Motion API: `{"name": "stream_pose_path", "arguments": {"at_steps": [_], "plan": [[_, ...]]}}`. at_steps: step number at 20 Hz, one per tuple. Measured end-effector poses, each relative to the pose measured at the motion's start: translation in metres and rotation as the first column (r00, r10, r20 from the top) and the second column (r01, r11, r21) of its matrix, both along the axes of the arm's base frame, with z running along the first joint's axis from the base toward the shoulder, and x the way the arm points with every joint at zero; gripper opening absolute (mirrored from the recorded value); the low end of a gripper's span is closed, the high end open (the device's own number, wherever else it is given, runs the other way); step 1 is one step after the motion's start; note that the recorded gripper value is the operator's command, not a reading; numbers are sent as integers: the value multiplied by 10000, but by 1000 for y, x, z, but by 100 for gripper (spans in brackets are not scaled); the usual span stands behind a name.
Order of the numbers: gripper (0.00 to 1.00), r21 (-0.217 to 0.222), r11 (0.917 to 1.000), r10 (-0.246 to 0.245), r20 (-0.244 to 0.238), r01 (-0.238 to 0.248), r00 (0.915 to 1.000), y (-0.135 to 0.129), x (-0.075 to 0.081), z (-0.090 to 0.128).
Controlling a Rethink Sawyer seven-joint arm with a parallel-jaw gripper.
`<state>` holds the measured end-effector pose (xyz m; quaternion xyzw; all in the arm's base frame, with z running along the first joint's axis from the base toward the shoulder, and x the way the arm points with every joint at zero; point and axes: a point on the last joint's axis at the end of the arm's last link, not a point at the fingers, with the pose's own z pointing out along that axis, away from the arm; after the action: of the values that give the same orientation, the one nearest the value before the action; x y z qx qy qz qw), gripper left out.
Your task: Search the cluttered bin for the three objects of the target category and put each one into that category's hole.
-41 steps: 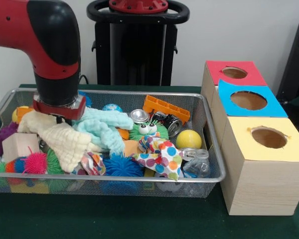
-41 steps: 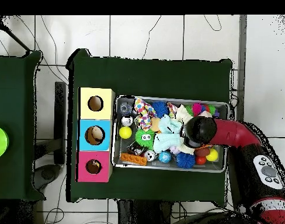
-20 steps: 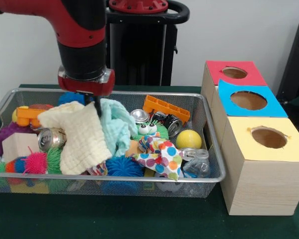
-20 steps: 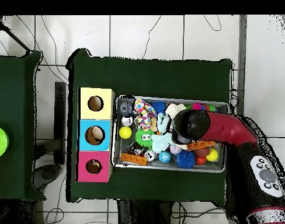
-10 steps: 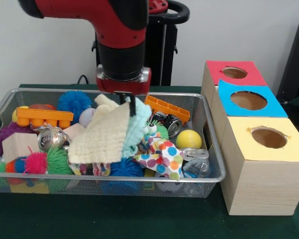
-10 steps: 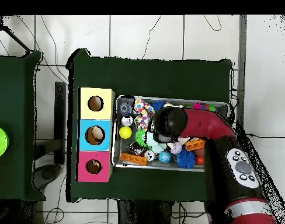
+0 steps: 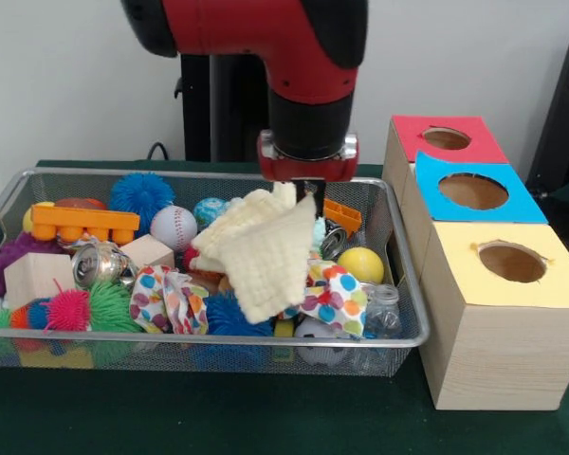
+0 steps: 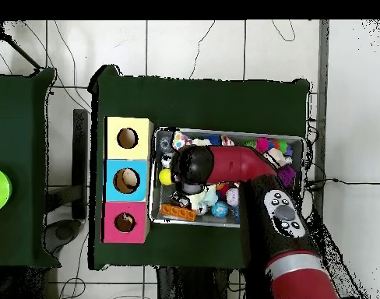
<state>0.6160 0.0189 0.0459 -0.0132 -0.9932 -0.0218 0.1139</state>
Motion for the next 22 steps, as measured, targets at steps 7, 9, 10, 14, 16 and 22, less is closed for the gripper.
{"name": "stream_pose_path", "arguments": {"at_steps": [7, 9, 10, 14, 16, 22], "plan": [[0, 171, 9980, 615, 61, -616, 9981, 44, -8, -22], [0, 212, 9971, 732, 140, -735, 9972, 53, -10, -28], [0, 231, 9966, 786, 196, -790, 9967, 57, -10, -31], [0, 272, 9955, 902, 257, -909, 9956, 66, -13, -38], [0, 281, 9951, 938, 287, -946, 9952, 69, -14, -39], [100, 210, 9955, 914, 371, -923, 9951, 67, -13, -40]]}}
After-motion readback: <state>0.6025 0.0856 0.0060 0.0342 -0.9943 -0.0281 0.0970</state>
